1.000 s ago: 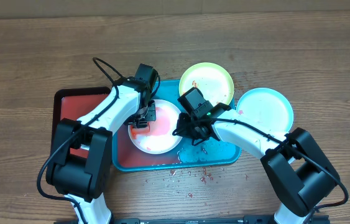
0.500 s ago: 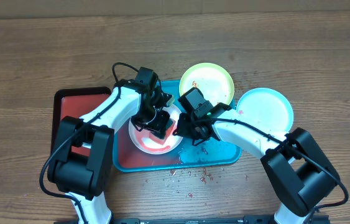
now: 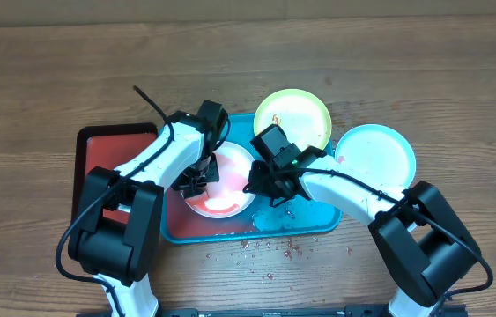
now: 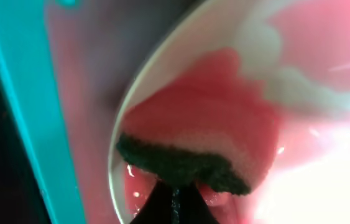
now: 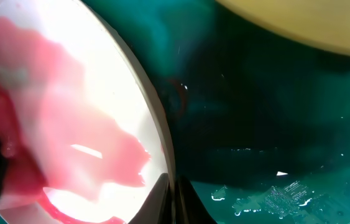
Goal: Clean dirty plates on tray and stack at the side
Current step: 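Scrub the white plate with the sponge while the right gripper holds its rim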
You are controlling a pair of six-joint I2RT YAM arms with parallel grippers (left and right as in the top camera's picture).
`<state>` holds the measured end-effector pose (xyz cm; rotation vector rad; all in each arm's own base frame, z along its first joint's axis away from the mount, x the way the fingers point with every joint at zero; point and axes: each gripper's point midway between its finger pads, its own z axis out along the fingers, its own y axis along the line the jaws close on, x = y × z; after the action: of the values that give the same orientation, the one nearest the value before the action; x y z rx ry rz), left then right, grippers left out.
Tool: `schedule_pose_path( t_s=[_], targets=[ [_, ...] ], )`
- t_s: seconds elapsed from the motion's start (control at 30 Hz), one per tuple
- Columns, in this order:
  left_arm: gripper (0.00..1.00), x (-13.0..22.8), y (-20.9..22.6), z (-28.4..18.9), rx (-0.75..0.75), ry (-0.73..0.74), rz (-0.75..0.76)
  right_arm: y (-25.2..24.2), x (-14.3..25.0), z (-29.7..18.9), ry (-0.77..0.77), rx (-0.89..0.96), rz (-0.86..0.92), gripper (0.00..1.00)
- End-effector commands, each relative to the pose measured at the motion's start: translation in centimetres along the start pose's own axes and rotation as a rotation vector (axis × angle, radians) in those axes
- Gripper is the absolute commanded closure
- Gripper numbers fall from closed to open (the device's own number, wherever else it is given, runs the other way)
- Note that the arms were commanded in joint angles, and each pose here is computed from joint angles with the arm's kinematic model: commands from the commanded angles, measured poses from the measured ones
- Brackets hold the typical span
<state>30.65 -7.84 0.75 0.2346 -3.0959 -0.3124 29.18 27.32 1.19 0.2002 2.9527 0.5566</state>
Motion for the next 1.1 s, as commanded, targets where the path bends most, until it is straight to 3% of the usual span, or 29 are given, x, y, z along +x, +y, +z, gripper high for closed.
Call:
schedule_pose_path(
  t_s=[0.0,0.17,0.37,0.47,0.6,0.7,0.8,0.97,1.07],
  targets=[
    [0.96,2.2,-4.0,1.9,0.246,0.104,0.338,0.2,-0.3,-0.4,-0.008,-0.002,-0.013,0.96],
    [0.96,2.5,-10.8,-1.4,0.687,0.001,0.647,0.2,-0.3,-0.4,-0.007,-0.002,-0.013,0.96],
    [0.96,-0.6,-12.8,-2.4,0.743,-0.162,0.661,0.2,-0.3,-0.4,-0.007,-0.001,-0.013,0.96],
    [0.96,-2.1,-12.1,-1.8,0.666,-0.192,0.589,0.2,-0.3,-0.4,-0.007,-0.001,-0.014,0.96],
    [0.96,-4.9,-6.1,1.2,0.272,-0.196,0.254,0.2,-0.3,-0.3,-0.007,-0.001,-0.016,0.96],
    [0.96,-4.9,0.0,2.0,-0.041,-0.202,-0.001,0.2,-0.3,-0.4,-0.007,-0.001,-0.016,0.96],
    [0.96,-3.7,3.2,1.8,-0.197,-0.185,-0.133,0.2,-0.3,-0.4,-0.007,-0.002,-0.016,0.96],
    [0.96,-1.5,3.0,2.1,-0.178,-0.087,-0.117,0.2,-0.3,-0.4,-0.007,-0.002,-0.016,0.96],
    [0.96,0.4,-1.0,2.4,0.046,0.035,0.089,0.2,-0.3,-0.4,-0.007,-0.002,-0.016,0.96]
  ],
)
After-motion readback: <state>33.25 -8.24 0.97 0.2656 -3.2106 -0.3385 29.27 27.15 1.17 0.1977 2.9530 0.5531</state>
